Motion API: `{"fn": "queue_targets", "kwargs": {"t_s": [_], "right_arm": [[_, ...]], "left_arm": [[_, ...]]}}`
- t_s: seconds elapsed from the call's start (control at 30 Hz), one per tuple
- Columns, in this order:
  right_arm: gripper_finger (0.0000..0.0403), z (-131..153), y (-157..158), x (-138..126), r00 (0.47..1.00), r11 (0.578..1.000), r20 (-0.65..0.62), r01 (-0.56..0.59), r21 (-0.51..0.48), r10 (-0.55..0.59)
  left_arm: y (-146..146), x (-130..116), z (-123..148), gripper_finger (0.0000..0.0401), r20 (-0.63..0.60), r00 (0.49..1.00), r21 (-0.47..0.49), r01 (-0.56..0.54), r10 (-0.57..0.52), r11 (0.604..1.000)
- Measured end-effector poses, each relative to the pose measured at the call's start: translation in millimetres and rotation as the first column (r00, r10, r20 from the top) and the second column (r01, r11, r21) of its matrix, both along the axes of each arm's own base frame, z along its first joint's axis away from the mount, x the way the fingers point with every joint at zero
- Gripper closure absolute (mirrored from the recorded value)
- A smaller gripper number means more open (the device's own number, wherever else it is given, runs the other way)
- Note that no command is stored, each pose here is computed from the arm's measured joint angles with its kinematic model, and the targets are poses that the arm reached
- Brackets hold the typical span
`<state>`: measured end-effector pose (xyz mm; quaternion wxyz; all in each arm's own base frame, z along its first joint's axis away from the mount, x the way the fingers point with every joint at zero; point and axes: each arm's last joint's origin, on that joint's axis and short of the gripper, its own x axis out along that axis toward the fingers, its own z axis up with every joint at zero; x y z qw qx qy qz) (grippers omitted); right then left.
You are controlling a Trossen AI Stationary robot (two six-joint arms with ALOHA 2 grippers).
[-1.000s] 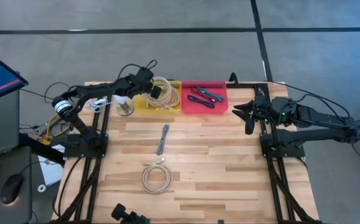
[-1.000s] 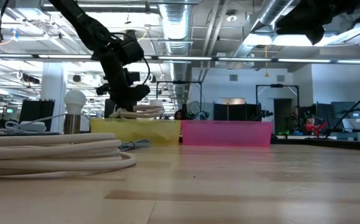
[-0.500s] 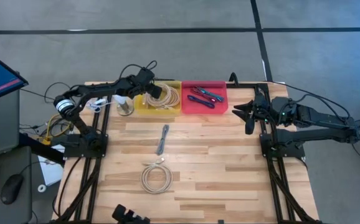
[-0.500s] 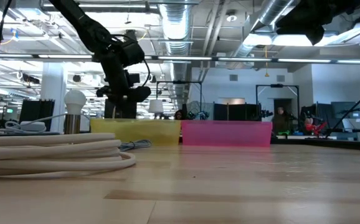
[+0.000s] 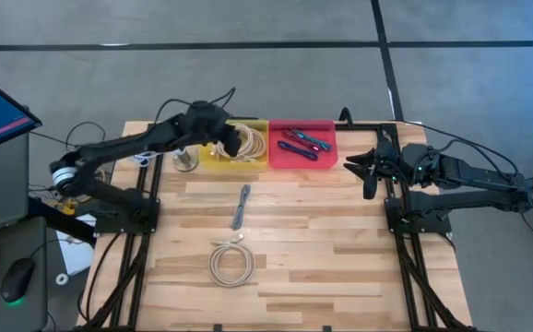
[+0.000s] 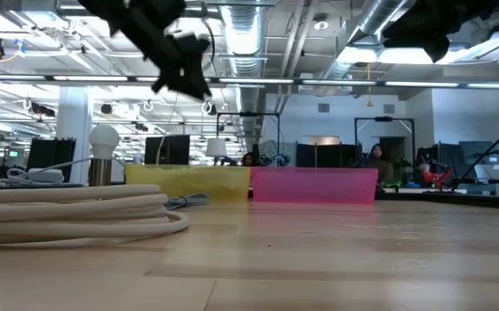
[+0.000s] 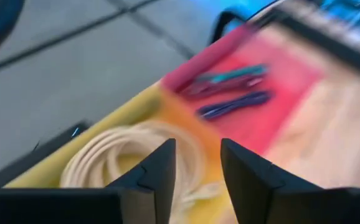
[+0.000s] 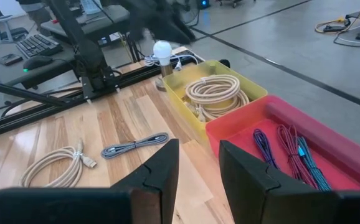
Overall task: Pick & Place USB Port
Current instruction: Put the small black and white charger cable into the red bin
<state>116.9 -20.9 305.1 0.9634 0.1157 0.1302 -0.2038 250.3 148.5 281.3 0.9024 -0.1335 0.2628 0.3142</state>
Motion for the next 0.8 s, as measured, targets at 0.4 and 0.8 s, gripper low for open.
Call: {"fn": "queue_targets", "kwargs": {"t_s": [0.4, 0.8], "right_arm": [[0.0296, 0.4, 0.0, 0.1, 1.0, 1.0, 0.004, 0.0, 0.0, 0.0], [0.0296, 0.4, 0.0, 0.1, 1.0, 1.0, 0.004, 0.0, 0.0, 0.0]], "left_arm": [[-85.8, -23.0, 64.3, 0.0311, 0.263, 0.954, 0.087, 0.124, -0.142, 0.989], [-117.7, -14.4, 80.0, 0.032, 0.431, 0.828, 0.088, 0.356, -0.358, 0.93]]}}
